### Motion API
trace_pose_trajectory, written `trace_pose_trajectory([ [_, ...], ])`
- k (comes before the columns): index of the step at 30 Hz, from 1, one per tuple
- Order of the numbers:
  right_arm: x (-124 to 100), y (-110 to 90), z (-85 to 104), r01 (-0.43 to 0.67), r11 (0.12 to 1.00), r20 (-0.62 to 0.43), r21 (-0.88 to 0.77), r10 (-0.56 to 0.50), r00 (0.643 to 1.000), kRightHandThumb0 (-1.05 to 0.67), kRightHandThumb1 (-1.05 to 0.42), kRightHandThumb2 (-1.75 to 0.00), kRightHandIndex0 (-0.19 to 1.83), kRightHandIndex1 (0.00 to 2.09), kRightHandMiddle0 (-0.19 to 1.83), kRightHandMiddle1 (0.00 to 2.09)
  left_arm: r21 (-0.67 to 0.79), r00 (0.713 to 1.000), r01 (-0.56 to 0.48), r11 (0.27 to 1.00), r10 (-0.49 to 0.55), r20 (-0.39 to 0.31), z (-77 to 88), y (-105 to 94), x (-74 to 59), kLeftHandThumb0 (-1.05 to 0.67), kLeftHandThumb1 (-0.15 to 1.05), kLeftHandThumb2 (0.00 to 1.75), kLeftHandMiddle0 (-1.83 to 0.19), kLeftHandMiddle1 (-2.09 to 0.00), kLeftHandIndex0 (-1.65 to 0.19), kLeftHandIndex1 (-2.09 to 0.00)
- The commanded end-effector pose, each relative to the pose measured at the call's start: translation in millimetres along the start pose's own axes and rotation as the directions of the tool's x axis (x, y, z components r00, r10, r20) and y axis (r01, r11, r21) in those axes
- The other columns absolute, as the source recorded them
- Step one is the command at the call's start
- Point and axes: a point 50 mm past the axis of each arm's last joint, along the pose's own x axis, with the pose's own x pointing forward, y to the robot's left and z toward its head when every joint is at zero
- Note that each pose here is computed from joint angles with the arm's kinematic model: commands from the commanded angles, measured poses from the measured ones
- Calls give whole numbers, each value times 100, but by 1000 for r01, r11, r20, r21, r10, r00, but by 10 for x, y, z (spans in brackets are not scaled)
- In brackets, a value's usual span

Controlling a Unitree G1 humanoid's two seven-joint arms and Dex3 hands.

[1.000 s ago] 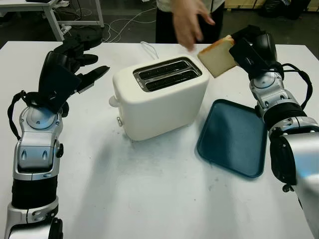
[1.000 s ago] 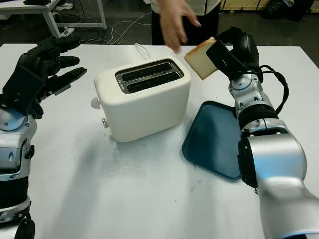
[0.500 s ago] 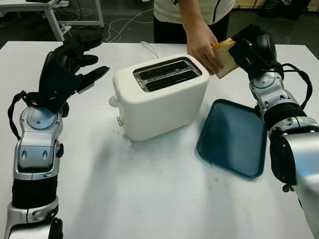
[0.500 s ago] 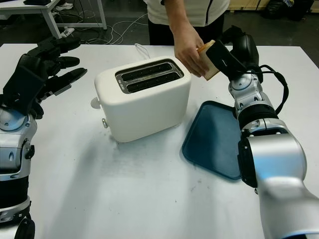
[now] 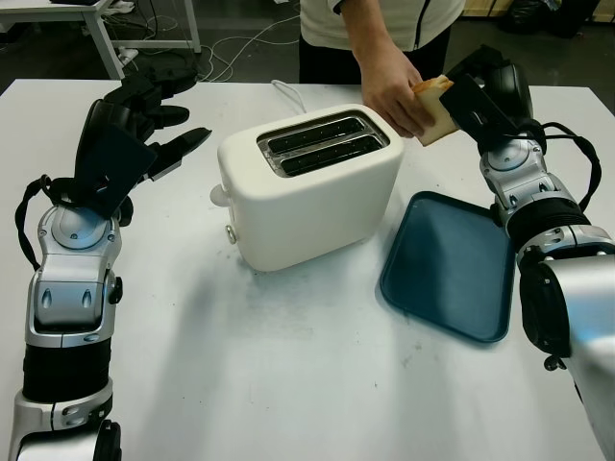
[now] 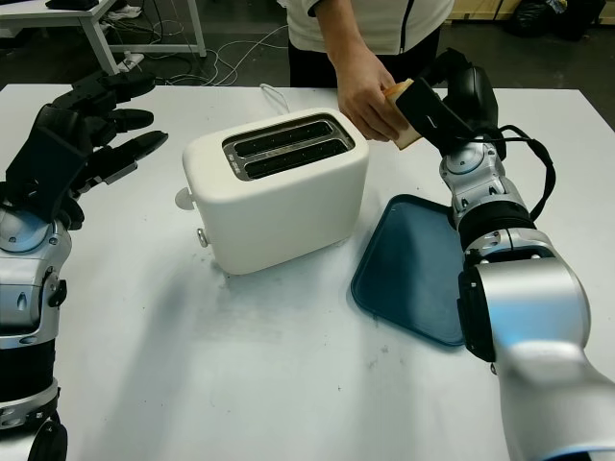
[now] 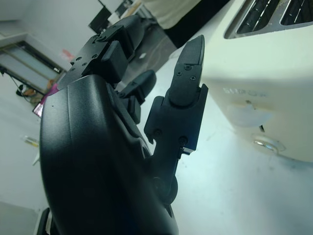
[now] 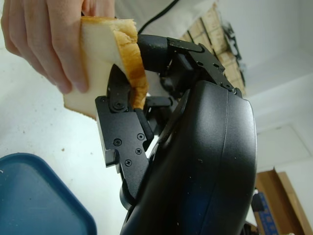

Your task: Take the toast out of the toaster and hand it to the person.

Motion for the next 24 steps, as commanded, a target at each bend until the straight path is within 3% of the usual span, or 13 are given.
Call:
trace_pose_trajectory([
  [1, -24, 23, -26, 9, 1000, 9, 30, -9, 1000, -21, -92, -31, 70, 100, 56, 161, -1, 1000, 2, 1000, -2, 6, 17, -4, -4, -36, 91, 0, -23, -85, -42, -38],
  [2, -26, 25, -24, 14, 999, 10, 33, -15, 1000, -24, -92, -30, 64, 127, 53, 165, -1, 1000, 2, 1000, -2, 6, 18, -4, -5, -36, 91, 0, -23, -85, -42, -38],
  [3, -28, 25, -20, 21, 999, 15, 31, -21, 1000, -30, -92, -28, 59, 145, 53, 148, -3, 1000, 2, 1000, -2, 5, 18, -4, -6, -35, 91, 0, -23, -84, -42, -38],
  [5, -33, 23, -10, 27, 1000, 33, 15, -28, 999, -37, -92, -28, 61, 119, 60, 90, -2, 1000, 0, 1000, 0, 6, 18, -2, -10, -34, 91, 0, -23, -84, -42, -38],
  [6, -39, 27, -8, 22, 999, 39, 42, -24, 999, -42, -92, -29, 69, 86, 63, 50, -2, 1000, -2, 1000, 2, 6, 15, 0, -14, -34, 91, 0, -23, -84, -42, -38],
  [7, -46, 32, -10, 14, 997, 41, 74, -17, 999, -44, -92, -29, 71, 80, 62, 28, -4, 1000, -5, 1000, 5, 6, 11, 4, -20, -34, 91, 0, -23, -84, -42, -38],
  [8, -55, 38, -13, 8, 995, 45, 96, -12, 999, -46, -92, -31, 65, 102, 59, 15, -6, 1000, -7, 1000, 7, 7, 6, 8, -28, -33, 91, 0, -23, -84, -42, -38],
  [9, -71, 47, -19, 4, 994, 53, 112, -10, 999, -48, -92, -32, 48, 109, 56, 6, -12, 1000, -9, 1000, 9, 3, 0, 15, -40, -32, 91, 0, -23, -84, -42, -38],
  [12, -177, 100, -64, -8, 988, 102, 155, -8, 995, -47, -92, -37, 33, 41, 46, 1, -46, 1000, -28, 999, 27, -11, -25, 37, -100, -30, 92, 1, -21, -82, -41, -37],
  [14, -324, 152, -117, -27, 984, 147, 177, 1, 989, -46, -92, -40, 34, 22, 43, 0, -96, 999, -44, 994, 43, -17, -47, 47, -150, -31, 92, 2, -21, -82, -41, -36],
  [18, -795, 263, -146, -66, 961, 223, 267, 5, 975, -46, -92, -45, 40, 15, 45, 1, -180, 996, -82, 980, 76, -37, -78, 32, -288, -32, 91, 2, -16, -82, -36, -34],
  [24, -1501, 362, -211, -156, 889, 218, 430, 66, 974, -52, -92, -55, 36, 8, 37, 0, -302, 993, -103, 948, 77, -94, -114, -32, -536, -28, 92, 6, -3, -82, -26, -30],
])
